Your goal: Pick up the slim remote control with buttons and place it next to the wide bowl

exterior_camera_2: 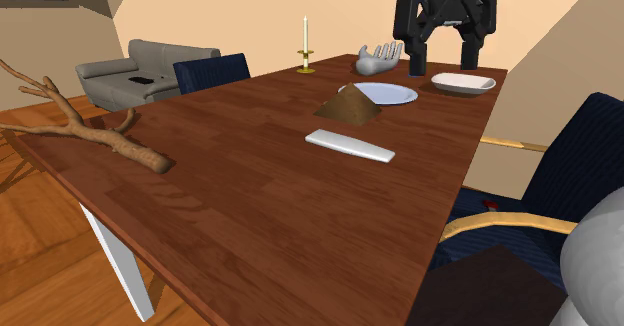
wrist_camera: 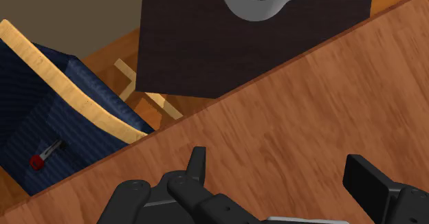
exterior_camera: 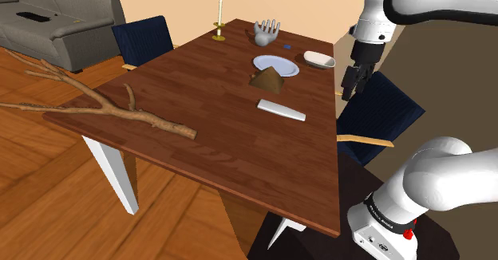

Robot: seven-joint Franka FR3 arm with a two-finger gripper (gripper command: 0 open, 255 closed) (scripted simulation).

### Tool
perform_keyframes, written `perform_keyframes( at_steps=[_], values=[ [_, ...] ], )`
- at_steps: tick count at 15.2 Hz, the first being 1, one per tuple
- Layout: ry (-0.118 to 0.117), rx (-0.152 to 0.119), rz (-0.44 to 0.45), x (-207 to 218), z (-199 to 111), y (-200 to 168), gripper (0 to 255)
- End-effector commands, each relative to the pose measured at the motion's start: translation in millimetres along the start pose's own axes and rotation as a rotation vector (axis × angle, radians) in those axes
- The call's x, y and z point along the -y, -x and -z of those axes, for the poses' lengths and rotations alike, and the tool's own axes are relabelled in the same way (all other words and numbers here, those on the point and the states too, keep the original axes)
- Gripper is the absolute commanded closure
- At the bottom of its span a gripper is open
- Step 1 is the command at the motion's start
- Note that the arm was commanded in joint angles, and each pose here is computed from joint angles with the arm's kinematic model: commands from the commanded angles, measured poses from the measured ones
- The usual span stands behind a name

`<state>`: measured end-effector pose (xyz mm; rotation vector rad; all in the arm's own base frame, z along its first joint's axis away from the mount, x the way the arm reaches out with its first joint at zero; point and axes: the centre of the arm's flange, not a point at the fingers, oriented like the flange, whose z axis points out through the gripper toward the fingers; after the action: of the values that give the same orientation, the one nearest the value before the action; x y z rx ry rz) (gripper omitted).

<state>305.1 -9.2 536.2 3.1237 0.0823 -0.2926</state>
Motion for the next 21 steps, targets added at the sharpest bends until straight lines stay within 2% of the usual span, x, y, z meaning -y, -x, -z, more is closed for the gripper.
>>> perform_keyframes(
  at_steps=[1,11,21],
  values=[
    [0.0,0.0,0.0,0.0,0.0,0.0,0],
    [0.019,-0.087,0.247,-15.8,-65.9,-99.3,0],
    [0.039,-0.175,0.494,-7.3,-122.8,-204.9,0]
  ],
)
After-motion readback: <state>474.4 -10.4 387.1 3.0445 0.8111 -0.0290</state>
